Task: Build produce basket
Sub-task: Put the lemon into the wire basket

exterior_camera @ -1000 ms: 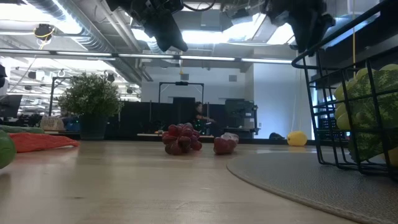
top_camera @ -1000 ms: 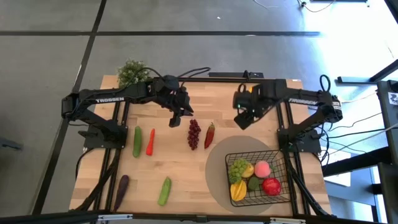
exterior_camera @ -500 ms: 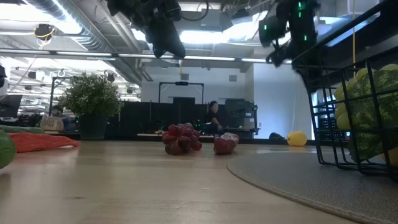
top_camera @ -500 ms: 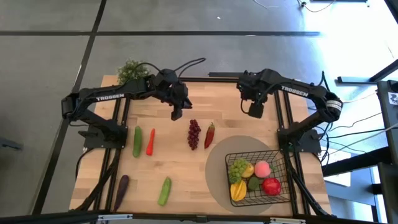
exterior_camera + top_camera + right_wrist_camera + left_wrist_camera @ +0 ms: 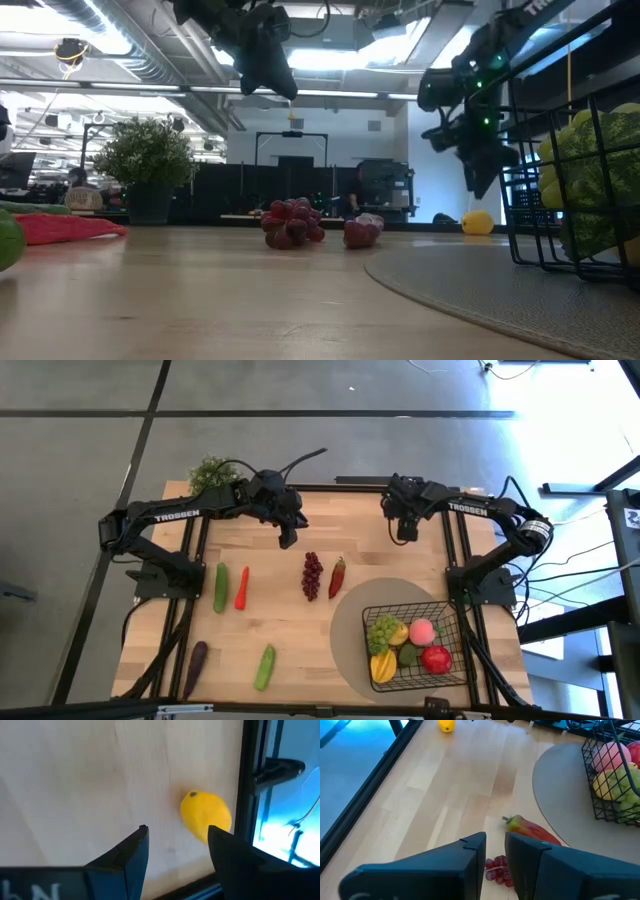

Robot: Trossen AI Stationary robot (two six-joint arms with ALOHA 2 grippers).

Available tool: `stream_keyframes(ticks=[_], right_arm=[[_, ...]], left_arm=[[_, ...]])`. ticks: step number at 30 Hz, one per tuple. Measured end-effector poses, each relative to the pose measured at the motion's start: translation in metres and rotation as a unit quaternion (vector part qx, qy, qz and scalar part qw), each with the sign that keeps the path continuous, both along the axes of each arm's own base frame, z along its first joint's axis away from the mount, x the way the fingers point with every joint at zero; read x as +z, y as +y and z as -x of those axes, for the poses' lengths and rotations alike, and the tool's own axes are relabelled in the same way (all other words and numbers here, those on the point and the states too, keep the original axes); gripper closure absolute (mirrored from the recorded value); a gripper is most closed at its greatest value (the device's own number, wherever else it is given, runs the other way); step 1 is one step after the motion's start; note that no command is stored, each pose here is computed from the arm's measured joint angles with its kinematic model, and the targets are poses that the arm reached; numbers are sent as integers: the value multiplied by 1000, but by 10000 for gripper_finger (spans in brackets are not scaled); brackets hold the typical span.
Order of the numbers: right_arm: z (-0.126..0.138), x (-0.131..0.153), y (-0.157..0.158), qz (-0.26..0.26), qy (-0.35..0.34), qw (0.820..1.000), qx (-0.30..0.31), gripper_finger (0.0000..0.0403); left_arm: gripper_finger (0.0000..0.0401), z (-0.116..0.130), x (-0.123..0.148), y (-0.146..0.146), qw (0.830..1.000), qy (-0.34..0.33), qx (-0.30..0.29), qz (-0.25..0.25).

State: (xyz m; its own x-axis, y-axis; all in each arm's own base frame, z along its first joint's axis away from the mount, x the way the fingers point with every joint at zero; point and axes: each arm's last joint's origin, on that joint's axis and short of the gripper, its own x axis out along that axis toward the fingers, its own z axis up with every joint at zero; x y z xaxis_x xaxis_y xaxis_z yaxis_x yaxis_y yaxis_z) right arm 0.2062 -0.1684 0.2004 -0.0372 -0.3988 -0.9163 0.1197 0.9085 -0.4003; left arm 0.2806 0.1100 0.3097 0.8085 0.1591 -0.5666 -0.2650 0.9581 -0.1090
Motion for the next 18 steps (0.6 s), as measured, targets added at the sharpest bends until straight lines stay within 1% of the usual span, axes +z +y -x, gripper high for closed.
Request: stream_keyframes(ticks=[3,8,11,15,18], right_arm=[[3,-8,-3,7,4,1000,24,209],[9,-15,-8,10,9,999,35,209],[15,-15,-14,6,5,1000,20,209],[24,-16,-25,-17,-21,1000,1,209],[29,-15,-33,-4,-29,999,-15,209]], left_arm=[[341,0,0,0,1000,0,1,1],[341,0,0,0,1000,0,3,1],[341,0,0,1,1000,2,11,-4],[341,0,0,1,1000,3,12,-4],[341,0,0,1,1000,3,12,-4]])
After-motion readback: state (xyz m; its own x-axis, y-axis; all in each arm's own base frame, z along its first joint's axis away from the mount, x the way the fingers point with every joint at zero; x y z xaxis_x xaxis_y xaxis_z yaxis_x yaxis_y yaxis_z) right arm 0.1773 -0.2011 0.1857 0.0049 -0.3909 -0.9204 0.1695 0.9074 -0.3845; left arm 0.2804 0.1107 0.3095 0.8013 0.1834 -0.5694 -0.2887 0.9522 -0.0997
